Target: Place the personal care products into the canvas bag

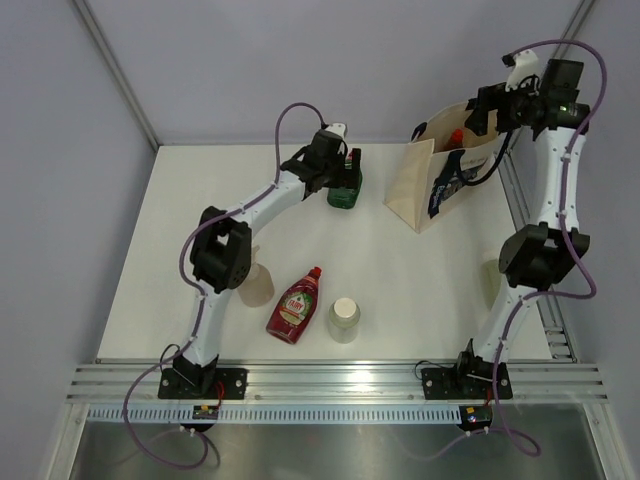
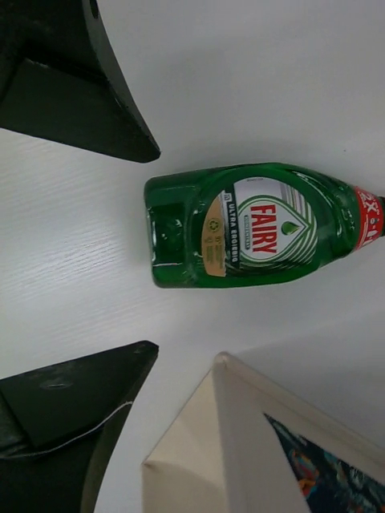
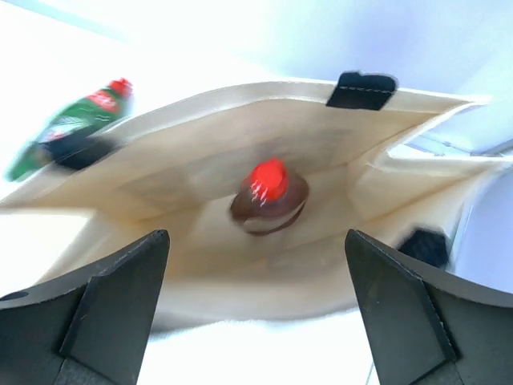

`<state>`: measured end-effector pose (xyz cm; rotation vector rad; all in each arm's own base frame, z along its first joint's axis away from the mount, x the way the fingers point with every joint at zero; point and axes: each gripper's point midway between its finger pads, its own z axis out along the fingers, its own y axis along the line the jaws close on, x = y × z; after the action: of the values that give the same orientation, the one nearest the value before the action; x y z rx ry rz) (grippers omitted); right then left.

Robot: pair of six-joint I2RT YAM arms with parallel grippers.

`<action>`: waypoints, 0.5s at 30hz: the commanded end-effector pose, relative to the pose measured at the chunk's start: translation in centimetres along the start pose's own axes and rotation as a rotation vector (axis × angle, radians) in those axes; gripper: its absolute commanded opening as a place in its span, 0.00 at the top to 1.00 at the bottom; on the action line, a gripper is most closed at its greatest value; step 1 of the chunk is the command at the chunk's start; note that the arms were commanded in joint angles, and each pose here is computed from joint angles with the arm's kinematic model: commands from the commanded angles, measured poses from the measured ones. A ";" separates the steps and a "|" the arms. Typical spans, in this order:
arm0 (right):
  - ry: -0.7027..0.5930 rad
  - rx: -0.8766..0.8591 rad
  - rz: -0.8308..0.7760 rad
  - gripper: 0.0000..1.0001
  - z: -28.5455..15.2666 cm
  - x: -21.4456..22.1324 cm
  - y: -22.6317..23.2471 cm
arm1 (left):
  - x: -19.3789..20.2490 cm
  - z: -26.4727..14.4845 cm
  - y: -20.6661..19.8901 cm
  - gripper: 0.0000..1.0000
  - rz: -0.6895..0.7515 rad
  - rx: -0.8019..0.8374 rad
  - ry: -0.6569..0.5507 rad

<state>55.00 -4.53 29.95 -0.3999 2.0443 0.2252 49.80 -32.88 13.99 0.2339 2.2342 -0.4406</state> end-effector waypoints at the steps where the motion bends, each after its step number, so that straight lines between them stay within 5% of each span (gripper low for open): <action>1: -0.122 -0.145 -0.027 0.01 -9.2 -4.7 5.6 | -1.1 2.2 1.5 0.01 0.012 -0.138 -0.030; 8: -0.239 -0.337 -0.154 0.00 -15.2 -3.3 13.2 | 0.6 6.6 1.2 0.01 -0.085 -0.118 0.025; 15: -0.222 -0.502 -0.136 0.01 -16.1 -0.6 17.0 | 3.3 8.9 0.7 0.01 -0.180 -0.056 0.112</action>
<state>36.59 4.52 39.51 -0.7187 1.7383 0.5431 54.10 -34.76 5.75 0.0742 2.3644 -0.3909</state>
